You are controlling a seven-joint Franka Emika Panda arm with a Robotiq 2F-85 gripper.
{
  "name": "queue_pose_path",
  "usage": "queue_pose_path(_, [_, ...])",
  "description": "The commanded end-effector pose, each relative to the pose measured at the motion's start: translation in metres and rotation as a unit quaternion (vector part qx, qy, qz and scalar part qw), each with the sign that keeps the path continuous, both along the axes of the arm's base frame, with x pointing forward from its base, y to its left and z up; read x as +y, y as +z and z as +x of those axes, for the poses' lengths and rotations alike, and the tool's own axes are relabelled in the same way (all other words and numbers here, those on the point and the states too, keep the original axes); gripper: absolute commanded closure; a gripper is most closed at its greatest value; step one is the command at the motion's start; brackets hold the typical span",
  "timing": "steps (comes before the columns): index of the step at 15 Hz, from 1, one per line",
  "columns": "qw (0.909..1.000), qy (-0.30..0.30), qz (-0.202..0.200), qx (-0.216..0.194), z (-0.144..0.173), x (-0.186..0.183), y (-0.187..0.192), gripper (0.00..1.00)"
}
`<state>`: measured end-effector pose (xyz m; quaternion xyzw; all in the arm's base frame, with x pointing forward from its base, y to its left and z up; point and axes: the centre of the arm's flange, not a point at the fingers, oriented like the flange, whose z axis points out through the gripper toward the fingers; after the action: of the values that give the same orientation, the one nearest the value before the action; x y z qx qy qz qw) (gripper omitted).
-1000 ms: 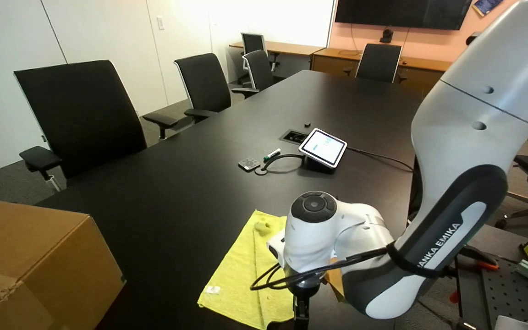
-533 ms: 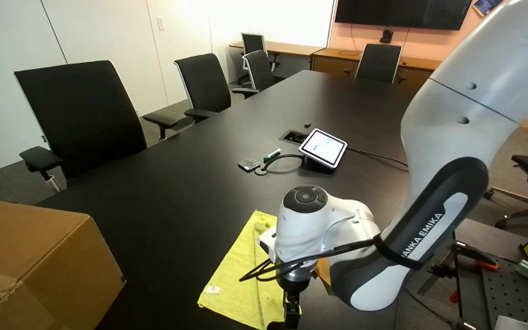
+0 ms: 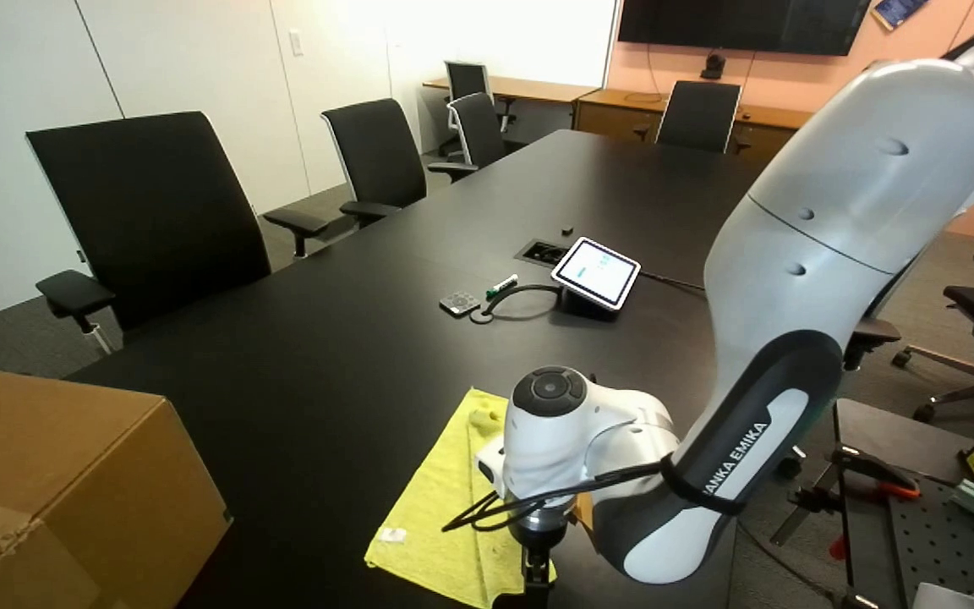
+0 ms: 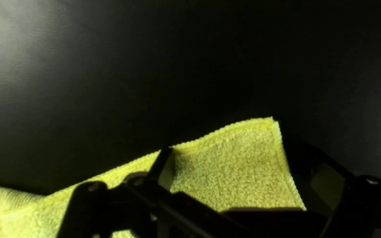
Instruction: Fold the towel in half once from bottom to top
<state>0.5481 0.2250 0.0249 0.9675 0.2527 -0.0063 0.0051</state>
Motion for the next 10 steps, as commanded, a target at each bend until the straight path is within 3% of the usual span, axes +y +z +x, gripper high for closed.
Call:
queue_pose_path(1, [1.0, -0.003, -0.003, -0.005, 0.012, 0.002, -0.008, 0.0])
queue_pose_path(3, [1.0, -0.004, -0.005, -0.006, 0.012, 0.001, -0.008, 0.0])
queue_pose_path(4, [1.0, -0.001, -0.005, -0.004, 0.011, 0.001, -0.005, 0.19])
queue_pose_path(10, [0.9998, 0.006, -0.018, -0.002, 0.009, 0.003, 0.009, 0.66])
